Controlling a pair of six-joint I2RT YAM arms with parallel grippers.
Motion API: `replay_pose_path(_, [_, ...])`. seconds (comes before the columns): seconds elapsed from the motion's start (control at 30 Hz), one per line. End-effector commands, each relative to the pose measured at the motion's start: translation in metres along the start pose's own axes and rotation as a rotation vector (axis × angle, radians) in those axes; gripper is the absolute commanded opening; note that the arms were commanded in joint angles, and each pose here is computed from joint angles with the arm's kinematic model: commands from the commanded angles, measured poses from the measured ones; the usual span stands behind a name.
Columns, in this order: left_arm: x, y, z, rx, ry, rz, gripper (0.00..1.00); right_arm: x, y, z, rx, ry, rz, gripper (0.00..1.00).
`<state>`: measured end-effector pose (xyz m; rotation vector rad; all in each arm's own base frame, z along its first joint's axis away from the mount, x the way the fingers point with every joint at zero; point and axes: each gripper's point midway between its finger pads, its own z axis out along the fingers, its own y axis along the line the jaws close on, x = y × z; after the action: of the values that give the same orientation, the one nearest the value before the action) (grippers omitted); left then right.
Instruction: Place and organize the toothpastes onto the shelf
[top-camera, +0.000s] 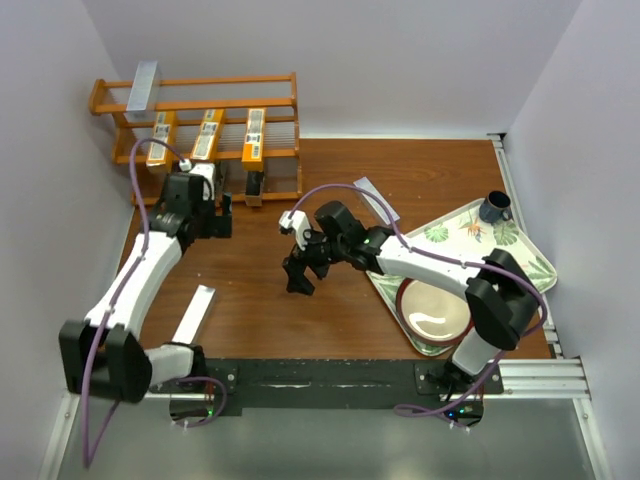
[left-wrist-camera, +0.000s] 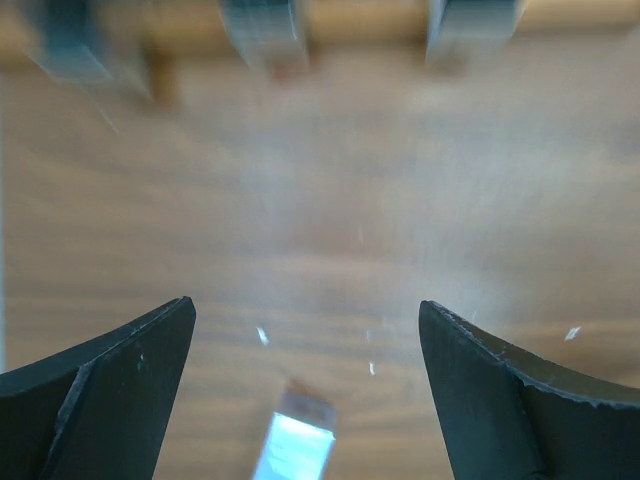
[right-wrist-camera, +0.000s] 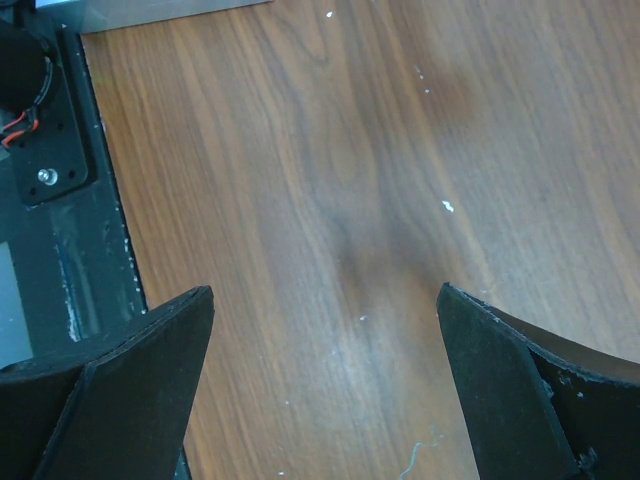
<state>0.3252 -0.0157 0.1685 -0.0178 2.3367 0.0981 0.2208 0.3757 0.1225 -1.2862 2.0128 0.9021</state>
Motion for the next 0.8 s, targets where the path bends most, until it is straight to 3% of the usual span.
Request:
replay_pose_path(0.0, [0.053,0.003,0.001,-0.081,0.271,-0.134,0.99,-0.01,-0.002,-0.014,0.042,-0.053,-0.053,0.99])
replay_pose_path(0.07, [0.066,0.008,0.0,-0.123,0.342,-0.137,0.98,-0.007,-0.003,-0.017,0.058,-0.056,-0.041,0.98])
replay_pose_path(0.27, [0.09,0.015,-0.005,-0.23,0.375,-0.287,1.0,0.001,0.002,-0.034,0.079,-0.094,-0.027,0.99])
replay_pose_path(0.6, [0.115,0.028,-0.018,-0.447,0.175,-0.929,0.98,0.016,0.008,-0.044,0.087,-0.102,0.007,0.99])
replay_pose_path(0.77, [0.133,0.041,-0.016,-0.568,0.22,-0.892,0.97,0.018,0.008,-0.049,0.106,-0.112,0.008,0.98])
